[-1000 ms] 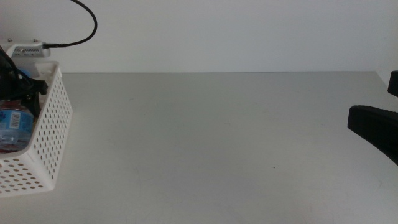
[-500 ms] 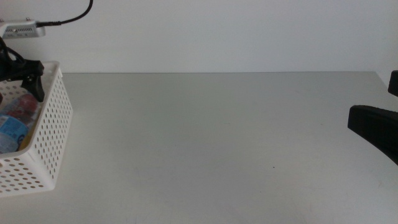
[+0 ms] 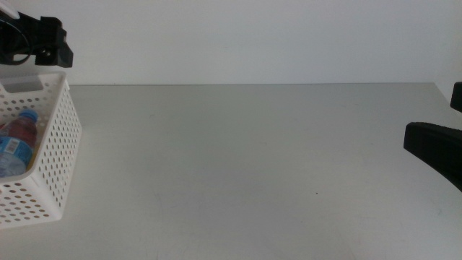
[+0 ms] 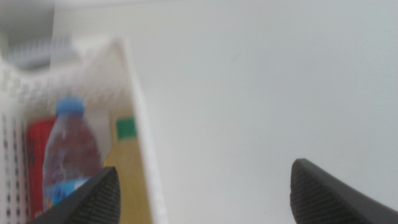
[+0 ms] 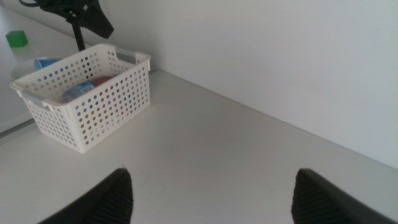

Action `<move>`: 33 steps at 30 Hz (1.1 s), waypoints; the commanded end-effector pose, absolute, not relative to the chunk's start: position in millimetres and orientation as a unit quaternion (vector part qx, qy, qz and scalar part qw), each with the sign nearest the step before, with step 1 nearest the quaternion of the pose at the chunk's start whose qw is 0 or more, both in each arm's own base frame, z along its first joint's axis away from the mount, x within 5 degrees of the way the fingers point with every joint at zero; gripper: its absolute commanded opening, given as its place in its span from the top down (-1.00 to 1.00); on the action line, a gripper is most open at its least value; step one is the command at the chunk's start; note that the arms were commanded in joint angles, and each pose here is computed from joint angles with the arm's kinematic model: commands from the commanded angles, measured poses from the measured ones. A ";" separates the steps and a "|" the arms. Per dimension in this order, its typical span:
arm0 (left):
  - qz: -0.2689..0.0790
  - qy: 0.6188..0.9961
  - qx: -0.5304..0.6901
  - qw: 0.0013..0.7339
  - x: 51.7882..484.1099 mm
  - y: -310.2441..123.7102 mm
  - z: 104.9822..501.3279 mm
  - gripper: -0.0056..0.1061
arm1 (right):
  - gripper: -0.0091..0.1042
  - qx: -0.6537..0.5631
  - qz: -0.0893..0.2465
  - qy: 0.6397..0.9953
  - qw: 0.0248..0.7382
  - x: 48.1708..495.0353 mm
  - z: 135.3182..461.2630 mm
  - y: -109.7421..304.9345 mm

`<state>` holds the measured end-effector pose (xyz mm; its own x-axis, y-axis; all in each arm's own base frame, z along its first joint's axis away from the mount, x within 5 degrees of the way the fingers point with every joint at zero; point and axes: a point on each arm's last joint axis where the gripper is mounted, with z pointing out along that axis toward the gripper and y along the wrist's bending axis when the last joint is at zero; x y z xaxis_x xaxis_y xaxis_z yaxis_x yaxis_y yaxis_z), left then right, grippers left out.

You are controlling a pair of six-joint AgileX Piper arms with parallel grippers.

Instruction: Use arms to grab the bottles and put them into the dustbin to the left of the table.

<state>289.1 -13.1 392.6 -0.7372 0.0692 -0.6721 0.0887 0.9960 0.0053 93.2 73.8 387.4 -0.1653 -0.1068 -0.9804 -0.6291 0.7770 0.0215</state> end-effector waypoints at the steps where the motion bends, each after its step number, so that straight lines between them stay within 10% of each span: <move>1: -0.018 0.884 0.059 0.463 262.7 -23.8 423.0 -0.78 | -0.32 -0.241 0.226 0.696 0.638 92.5 405.3 72.1; 13: -0.091 0.761 0.141 0.626 170.7 -57.1 420.5 -0.78 | -0.32 -0.241 0.226 0.696 0.638 92.5 405.3 72.1; 29: -0.092 0.759 0.136 0.630 167.8 -55.8 419.8 -0.78 | -0.32 -0.241 0.226 0.696 0.638 92.5 405.3 72.1; 33: -0.094 0.764 0.136 0.623 171.2 -57.1 416.3 -0.78 | -0.32 -0.241 0.180 0.705 0.642 97.9 390.9 66.5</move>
